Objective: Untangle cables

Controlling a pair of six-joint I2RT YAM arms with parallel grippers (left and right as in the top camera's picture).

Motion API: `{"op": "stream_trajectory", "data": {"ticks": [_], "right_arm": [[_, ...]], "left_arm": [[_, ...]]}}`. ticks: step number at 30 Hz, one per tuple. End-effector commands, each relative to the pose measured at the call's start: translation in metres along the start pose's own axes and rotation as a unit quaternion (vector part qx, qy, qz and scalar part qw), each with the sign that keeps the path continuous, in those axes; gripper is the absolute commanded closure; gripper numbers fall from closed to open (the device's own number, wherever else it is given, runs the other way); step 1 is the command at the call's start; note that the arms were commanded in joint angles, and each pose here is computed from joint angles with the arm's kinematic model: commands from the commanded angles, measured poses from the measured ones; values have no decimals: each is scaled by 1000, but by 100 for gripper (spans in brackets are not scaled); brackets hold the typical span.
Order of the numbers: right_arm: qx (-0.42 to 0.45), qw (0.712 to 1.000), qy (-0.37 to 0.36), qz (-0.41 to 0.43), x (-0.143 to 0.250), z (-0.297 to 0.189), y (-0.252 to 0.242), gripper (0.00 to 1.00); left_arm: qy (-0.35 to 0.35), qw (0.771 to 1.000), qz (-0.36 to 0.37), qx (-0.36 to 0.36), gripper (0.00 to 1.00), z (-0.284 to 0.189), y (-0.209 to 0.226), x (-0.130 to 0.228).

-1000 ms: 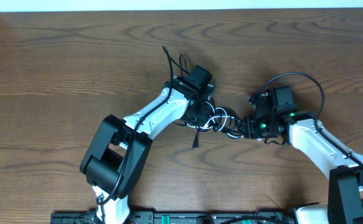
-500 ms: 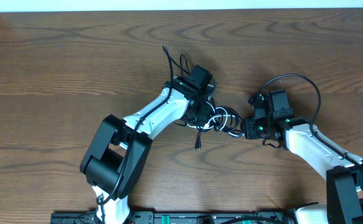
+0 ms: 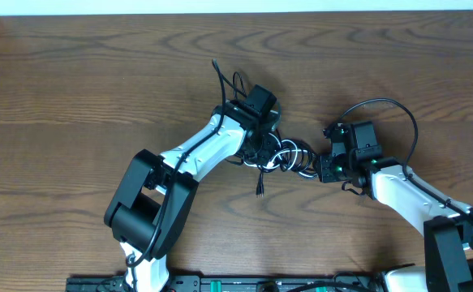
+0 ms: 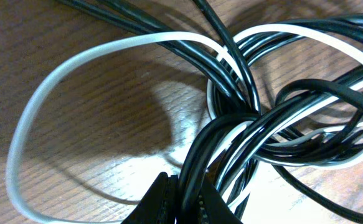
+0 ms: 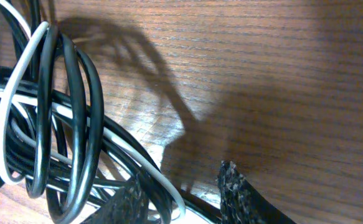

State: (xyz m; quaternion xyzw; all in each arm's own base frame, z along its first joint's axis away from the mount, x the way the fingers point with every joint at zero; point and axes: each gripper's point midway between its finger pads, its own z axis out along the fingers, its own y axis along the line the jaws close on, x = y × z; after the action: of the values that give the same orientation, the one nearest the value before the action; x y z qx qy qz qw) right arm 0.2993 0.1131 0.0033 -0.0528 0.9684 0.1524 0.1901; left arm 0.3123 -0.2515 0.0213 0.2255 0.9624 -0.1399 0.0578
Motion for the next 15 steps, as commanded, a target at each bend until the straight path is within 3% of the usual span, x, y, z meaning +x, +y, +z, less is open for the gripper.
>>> {"op": "stream_trajectory", "data": {"ticks": [1, 15], "right_arm": [[11, 1000, 4, -1, 5, 2, -3, 66], [44, 999, -23, 18, 9, 8, -18, 62]], "left_arm": [[-8, 1000, -3, 14, 88, -8, -6, -3], [-7, 1000, -18, 16, 89, -8, -7, -3]]}}
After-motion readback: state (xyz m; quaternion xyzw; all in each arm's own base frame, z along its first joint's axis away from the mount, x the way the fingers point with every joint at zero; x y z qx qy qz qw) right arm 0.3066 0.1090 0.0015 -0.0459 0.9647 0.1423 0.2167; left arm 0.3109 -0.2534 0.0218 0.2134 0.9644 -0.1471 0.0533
